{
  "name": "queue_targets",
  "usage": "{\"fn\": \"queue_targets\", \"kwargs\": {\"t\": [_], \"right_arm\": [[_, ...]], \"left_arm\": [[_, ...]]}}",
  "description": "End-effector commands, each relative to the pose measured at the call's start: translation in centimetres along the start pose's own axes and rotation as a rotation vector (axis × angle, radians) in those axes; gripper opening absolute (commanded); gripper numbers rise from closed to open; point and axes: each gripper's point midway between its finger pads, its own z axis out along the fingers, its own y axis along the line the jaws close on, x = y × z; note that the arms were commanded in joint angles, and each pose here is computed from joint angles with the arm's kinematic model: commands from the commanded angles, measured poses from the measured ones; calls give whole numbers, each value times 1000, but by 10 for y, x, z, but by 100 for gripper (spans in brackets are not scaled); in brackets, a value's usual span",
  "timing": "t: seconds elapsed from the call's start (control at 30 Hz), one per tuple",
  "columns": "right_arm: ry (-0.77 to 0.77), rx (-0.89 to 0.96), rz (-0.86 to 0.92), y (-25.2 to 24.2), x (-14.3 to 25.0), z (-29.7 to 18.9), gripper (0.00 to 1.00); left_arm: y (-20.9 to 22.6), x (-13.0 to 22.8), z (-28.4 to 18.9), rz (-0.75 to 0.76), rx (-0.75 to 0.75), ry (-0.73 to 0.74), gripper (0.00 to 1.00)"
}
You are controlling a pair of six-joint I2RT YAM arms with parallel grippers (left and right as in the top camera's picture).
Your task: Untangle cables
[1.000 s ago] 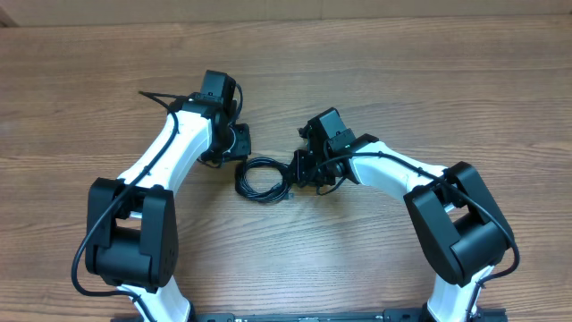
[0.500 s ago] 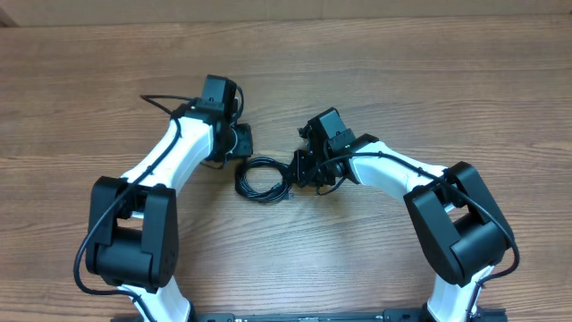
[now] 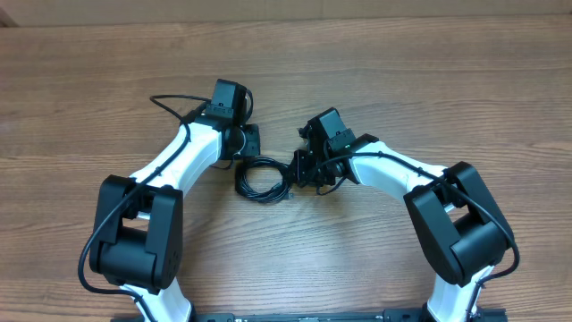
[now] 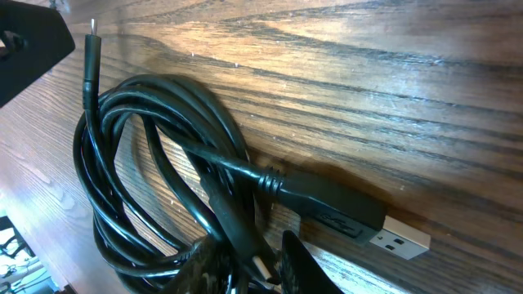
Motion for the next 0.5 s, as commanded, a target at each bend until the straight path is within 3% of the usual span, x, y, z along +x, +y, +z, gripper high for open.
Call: {"fn": "queue_targets", "kwargs": {"t": [0.0, 0.47], "right_arm": [[-1, 11, 6, -5, -1, 2, 19], [-1, 10, 6, -5, -1, 2, 19]], "left_arm": [[7, 4, 5, 19, -48, 5, 23], [3, 5, 6, 31, -49, 0, 24]]}}
